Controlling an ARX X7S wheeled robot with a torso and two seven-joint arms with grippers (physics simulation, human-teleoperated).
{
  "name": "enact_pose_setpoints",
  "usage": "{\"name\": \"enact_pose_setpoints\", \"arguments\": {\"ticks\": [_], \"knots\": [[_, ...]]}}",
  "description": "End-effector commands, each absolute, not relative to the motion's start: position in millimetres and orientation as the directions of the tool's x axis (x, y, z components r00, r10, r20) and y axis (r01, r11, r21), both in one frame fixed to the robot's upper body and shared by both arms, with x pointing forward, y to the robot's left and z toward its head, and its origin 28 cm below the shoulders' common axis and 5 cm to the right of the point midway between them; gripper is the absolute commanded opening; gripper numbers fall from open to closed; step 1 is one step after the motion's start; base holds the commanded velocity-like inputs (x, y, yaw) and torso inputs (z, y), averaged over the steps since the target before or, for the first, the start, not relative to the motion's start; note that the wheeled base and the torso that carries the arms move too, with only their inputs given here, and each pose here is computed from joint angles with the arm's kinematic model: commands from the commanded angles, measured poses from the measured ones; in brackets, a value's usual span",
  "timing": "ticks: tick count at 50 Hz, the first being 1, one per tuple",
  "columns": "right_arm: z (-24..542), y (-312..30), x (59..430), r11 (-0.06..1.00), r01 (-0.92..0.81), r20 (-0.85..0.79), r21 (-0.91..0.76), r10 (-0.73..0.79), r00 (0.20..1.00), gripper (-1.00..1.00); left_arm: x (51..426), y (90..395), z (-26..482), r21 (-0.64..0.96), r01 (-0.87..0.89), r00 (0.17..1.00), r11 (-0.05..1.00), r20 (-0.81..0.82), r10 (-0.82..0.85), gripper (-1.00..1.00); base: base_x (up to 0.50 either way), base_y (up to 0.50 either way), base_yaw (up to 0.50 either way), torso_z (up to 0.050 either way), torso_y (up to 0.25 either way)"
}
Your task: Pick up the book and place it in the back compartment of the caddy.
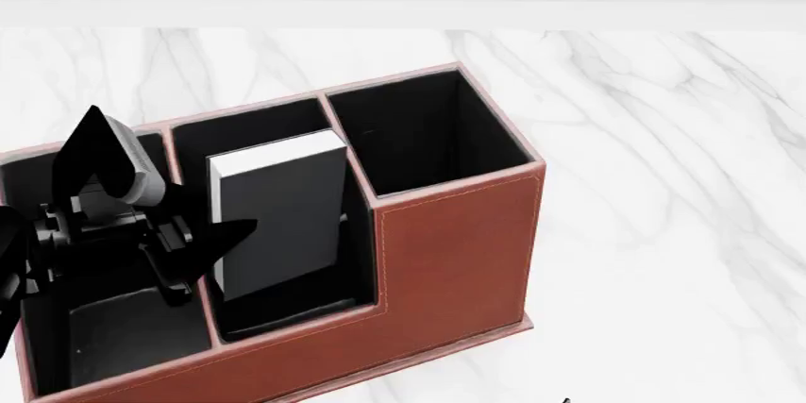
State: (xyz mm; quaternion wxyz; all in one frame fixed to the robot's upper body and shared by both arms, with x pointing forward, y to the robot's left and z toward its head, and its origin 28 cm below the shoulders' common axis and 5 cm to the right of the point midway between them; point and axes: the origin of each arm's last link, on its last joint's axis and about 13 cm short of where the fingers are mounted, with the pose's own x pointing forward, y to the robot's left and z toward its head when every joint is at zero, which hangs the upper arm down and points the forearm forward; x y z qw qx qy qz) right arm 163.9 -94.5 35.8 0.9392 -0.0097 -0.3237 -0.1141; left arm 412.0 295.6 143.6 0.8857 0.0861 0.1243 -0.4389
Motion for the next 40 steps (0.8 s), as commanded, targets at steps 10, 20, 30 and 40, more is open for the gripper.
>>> {"name": "enact_pose_setpoints", "arguments": {"ticks": [10,20,30,40], "knots": [[34.9,-94.4,165.6,0.976,0.208,0.601,0.060,-0.202,0.774,1.00,414.4,287.0,145.8,-0.007,0.772,0.623,0.636,-0.188,-0.759,1.00,0.00,0.00,0.00,0.000,0.001],[34.7,-94.1,165.7,0.977,0.206,0.601,0.055,-0.197,0.774,1.00,414.5,285.9,144.5,0.016,0.768,0.634,0.640,-0.167,-0.756,1.00,0.00,0.00,0.00,0.000,0.000],[33.7,-93.3,165.9,0.977,0.208,0.600,0.051,-0.197,0.775,1.00,414.0,284.2,141.7,0.034,0.774,0.628,0.632,-0.165,-0.761,1.00,0.00,0.00,0.00,0.000,0.000],[34.0,-93.8,166.7,0.974,0.222,0.603,0.045,-0.204,0.771,1.00,412.4,288.4,143.4,0.057,0.772,0.632,0.634,-0.184,-0.753,1.00,0.00,0.00,0.00,0.000,0.000]]}}
